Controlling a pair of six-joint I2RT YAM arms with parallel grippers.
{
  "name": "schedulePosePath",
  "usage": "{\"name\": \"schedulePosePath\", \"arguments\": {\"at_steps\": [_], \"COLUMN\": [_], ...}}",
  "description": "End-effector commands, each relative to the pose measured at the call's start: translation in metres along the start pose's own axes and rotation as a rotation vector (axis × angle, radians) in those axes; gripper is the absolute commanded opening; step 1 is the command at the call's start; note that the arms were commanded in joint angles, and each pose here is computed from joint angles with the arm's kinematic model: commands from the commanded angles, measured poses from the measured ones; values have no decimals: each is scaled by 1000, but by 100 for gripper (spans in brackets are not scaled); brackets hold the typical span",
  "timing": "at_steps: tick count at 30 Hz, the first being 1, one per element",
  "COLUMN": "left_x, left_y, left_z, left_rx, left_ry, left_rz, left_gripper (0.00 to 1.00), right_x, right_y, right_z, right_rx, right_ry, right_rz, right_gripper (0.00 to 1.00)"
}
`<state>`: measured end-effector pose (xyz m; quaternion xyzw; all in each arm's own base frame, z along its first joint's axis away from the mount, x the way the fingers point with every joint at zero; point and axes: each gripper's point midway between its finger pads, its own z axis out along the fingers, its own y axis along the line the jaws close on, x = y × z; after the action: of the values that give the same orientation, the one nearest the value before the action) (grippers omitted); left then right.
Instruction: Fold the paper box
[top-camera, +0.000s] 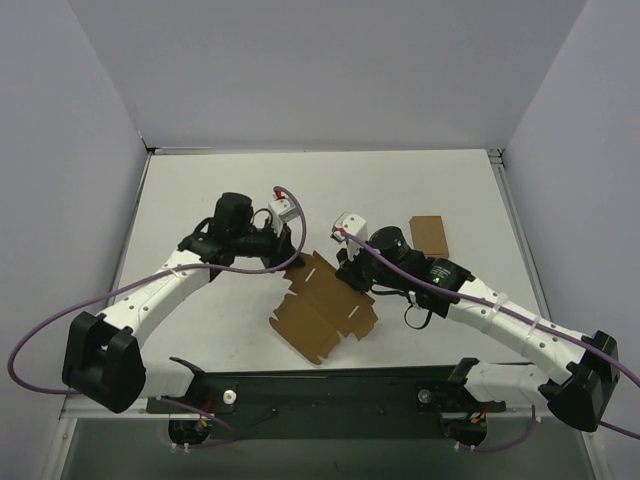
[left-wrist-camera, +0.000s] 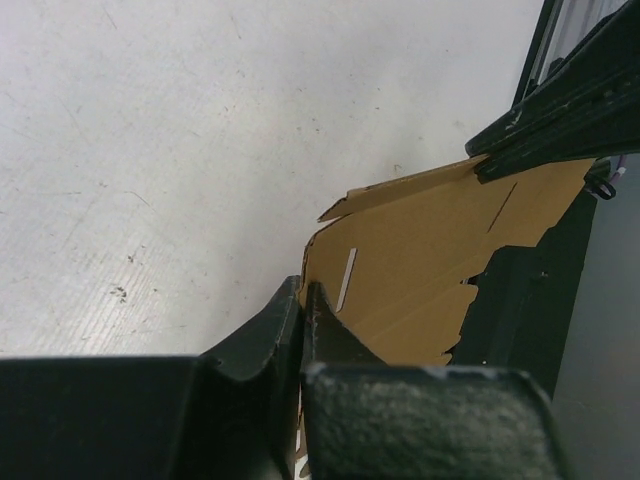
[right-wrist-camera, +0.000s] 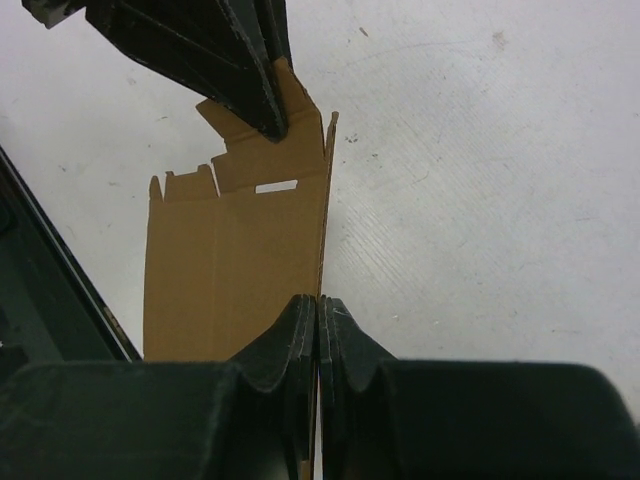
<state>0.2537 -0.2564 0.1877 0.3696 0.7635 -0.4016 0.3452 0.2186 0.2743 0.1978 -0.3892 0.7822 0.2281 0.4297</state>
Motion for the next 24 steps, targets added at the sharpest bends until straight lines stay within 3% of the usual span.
{"name": "schedulePosePath", "arguments": {"at_steps": [1,2,5,8,16,24], "left_x": [-23,-22,-30,-40,-60,-63], "left_y": [7,9,11,7,-23,-27], "left_z": [1,0,-6,-15,-30,-17], "left_rx": [-29,-41,-76,-90,-3,96], "left_ry": [-26,-19,-39,-85,-214,-184], "left_rz": [-19,-23,12,64,196,172], "left_gripper": [31,44,66,75,82,82], "right_x": [-6,-5,2,6,1,-6], "right_y": [-6,-6,-1,4,4,16], "right_z": [-3,-2,3,5,0,-7], "right_rx": [58,56,24,-11,-128,-248], "right_ry": [-29,-23,6,26,11,-7], "right_rz": [-22,-15,0,16,127,168], "right_gripper": [0,0,0,0,0,0]}}
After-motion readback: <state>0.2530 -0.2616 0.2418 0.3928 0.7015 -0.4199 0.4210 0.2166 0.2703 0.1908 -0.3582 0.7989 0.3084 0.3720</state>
